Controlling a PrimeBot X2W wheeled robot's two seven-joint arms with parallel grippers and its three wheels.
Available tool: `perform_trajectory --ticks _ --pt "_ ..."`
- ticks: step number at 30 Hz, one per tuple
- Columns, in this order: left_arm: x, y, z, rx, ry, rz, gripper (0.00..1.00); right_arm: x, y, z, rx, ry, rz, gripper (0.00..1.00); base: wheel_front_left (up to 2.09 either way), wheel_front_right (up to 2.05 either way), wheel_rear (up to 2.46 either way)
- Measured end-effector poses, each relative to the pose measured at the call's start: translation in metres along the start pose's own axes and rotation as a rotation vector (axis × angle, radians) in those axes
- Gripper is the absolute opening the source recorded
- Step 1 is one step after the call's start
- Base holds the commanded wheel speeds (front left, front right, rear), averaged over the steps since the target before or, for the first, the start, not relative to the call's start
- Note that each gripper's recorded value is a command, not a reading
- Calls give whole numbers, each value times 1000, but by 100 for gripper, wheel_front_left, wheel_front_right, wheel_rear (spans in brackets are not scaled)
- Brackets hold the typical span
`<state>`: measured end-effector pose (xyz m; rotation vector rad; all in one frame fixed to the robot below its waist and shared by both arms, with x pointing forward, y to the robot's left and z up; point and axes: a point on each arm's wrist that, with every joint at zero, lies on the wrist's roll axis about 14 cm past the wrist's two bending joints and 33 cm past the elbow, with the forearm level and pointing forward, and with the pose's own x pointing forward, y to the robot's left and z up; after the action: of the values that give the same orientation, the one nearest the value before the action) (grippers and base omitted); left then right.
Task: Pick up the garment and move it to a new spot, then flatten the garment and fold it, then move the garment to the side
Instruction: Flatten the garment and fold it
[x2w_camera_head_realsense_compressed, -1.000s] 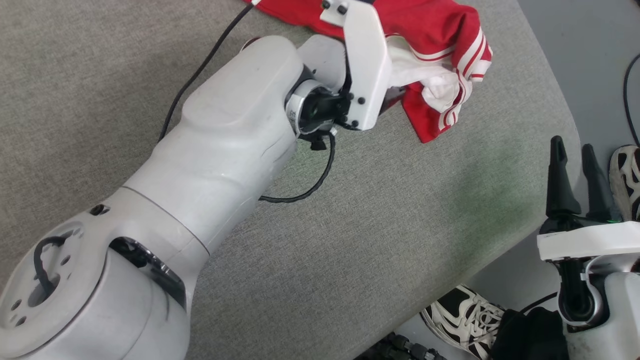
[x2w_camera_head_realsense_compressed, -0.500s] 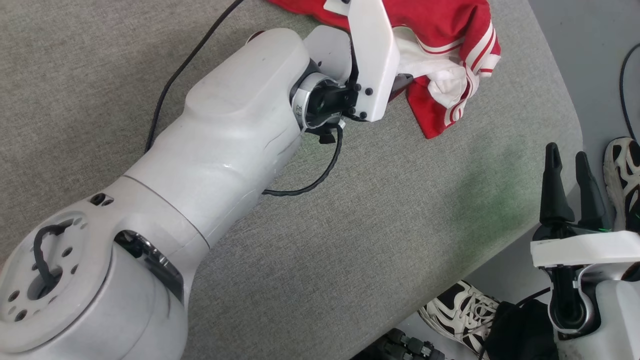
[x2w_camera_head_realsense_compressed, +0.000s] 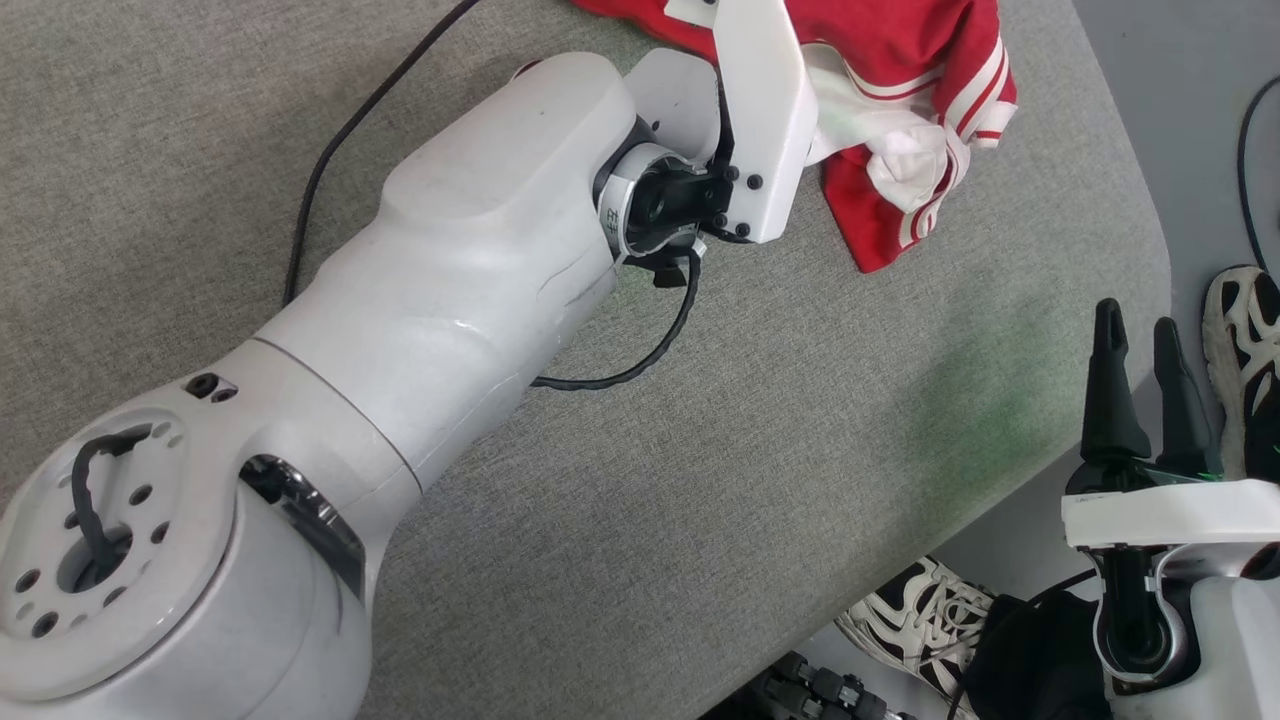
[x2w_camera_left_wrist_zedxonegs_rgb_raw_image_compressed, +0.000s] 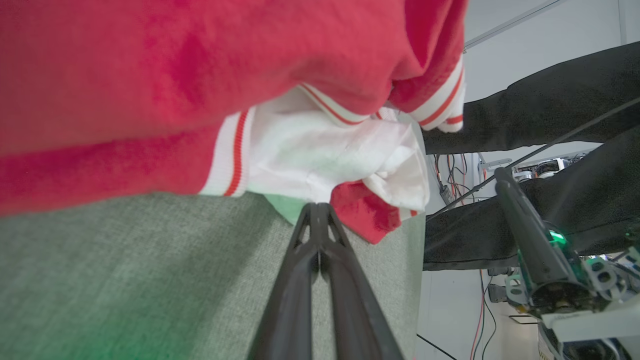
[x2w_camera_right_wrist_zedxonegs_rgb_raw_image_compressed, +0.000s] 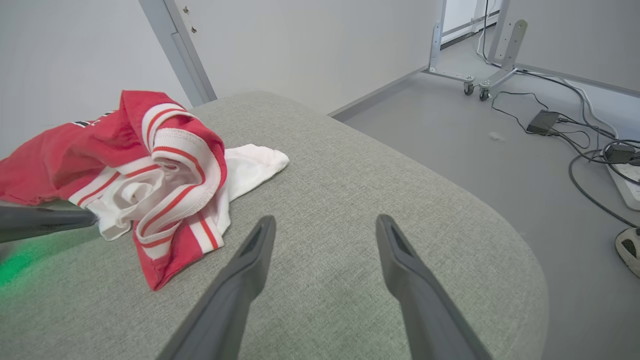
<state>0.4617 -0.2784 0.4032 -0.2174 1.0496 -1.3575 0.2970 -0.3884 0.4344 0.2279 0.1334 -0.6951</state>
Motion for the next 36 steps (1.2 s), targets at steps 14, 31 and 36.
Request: perform_trajectory --ticks 14,31,36 --pt "-16 2 19 14 -14 35 0 5 10 10 8 -24 44 100 0 0 0" --pt "-9 5 -7 12 103 39 100 6 8 2 6 0 31 100 0 0 0" --pt "-6 2 -9 -5 102 25 100 1 4 -2 11 5 15 100 0 0 0"
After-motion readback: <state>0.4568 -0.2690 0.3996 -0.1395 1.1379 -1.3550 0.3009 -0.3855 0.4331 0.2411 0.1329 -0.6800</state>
